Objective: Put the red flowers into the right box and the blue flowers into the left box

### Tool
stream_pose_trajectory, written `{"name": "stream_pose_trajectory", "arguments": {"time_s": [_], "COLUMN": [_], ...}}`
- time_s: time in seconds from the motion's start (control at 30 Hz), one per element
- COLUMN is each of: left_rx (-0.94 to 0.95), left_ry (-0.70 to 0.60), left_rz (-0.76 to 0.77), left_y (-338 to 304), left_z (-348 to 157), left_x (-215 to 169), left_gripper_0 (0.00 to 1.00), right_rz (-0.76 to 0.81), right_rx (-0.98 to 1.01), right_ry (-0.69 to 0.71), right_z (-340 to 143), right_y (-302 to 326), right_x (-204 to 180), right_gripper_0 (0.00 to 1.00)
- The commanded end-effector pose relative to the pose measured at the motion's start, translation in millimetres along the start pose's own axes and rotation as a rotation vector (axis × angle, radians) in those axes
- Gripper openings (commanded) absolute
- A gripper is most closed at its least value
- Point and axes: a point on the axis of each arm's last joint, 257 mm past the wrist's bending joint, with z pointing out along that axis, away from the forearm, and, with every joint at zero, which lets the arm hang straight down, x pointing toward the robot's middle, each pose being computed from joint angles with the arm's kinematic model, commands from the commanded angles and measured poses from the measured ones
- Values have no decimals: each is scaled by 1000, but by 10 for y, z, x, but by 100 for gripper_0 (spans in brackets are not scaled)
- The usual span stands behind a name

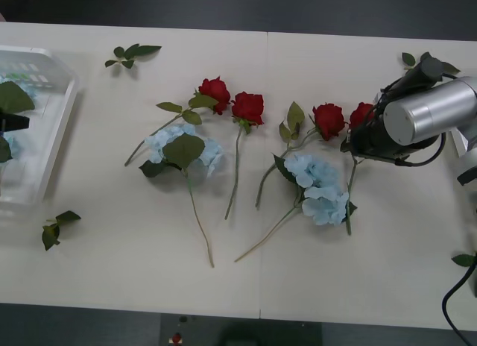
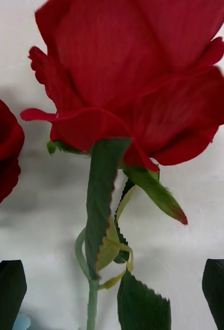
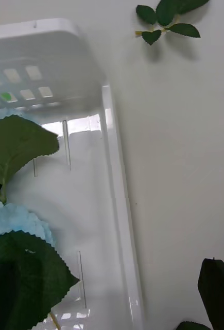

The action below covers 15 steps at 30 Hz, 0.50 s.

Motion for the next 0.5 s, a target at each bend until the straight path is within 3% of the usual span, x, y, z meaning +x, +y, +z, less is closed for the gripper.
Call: {"name": "stream_pose_trajectory", "arguments": {"time_s": [0.03,0.23,0.37,0.4,0.43,0.5], "left_rx": [-38,-58,-61,-64,-76,-90], "left_ry": [-59,-88,-123,-129,-138,-142], "left_rz": [90,185,153,155,165,185], "left_y": [-48,-391,-653,-714,-784,-910], "left_z": [16,303,475,515,561,646], "left_x": [-409,-610,-742,-770,-819,-849], "left_gripper_0": [100,100,100,100,100,100], "right_rz": [-45,-49,-57,-56,-52,-48], "right_rx": [-3,1,8,8,6,5], "right_ry": [-38,-56,-58,-56,-56,-51], "right_z": [22,129,149,152,154,166], "right_y": [110,115,124,122,121,126], "right_x": [-125,-152,-141,-136,-139,-113], "right_gripper_0": [100,100,100,93,52,3]}}
